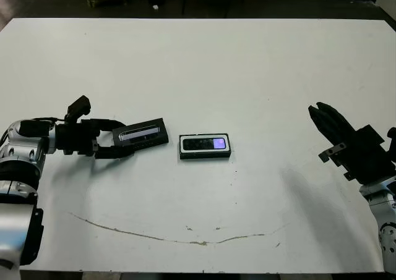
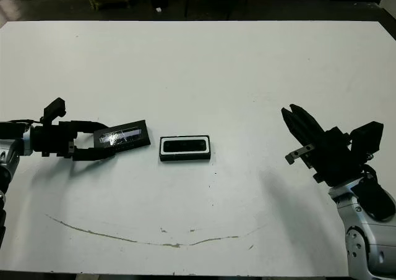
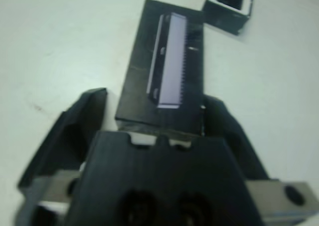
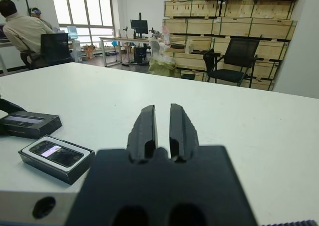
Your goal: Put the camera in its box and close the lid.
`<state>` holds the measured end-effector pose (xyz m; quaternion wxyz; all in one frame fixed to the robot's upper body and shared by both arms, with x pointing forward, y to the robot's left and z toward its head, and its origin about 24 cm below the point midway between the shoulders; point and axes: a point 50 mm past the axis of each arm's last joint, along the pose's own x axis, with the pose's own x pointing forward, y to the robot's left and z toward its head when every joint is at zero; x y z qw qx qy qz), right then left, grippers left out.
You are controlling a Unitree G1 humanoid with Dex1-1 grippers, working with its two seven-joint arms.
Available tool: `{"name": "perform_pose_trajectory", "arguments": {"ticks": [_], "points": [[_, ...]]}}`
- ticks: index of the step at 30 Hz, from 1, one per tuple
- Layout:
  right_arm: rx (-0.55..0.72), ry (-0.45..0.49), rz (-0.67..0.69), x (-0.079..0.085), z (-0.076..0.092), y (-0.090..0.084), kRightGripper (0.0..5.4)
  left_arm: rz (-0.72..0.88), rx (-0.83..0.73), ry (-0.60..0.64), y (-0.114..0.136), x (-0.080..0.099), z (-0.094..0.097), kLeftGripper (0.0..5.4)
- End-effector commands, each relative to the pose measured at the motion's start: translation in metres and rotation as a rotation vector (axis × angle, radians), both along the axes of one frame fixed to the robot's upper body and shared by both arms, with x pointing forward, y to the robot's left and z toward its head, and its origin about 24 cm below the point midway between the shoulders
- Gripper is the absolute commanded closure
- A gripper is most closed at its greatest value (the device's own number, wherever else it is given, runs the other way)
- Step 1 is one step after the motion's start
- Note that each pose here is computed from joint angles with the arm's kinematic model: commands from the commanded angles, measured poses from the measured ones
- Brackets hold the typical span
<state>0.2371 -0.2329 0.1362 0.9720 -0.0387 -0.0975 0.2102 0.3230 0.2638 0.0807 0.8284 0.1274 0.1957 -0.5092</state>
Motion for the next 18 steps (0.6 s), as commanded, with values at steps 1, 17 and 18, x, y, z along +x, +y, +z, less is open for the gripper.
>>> {"name": "perform_pose_trajectory", "arguments": {"ticks": [1, 17, 18], "points": [[-0.004, 0.029, -0.006, -0.001, -0.005, -0.003, 5.40, 0.025, 0.030, 0.039, 0.001, -0.009, -0.018, 2.81], [-0.034, 0.042, -0.031, -0.002, -0.004, -0.001, 5.40, -0.047, -0.048, -0.014, -0.007, 0.001, 0.019, 3.20], [-0.036, 0.044, -0.034, -0.002, -0.004, -0.001, 5.40, -0.067, -0.049, -0.027, -0.010, 0.003, 0.028, 3.20]]}}
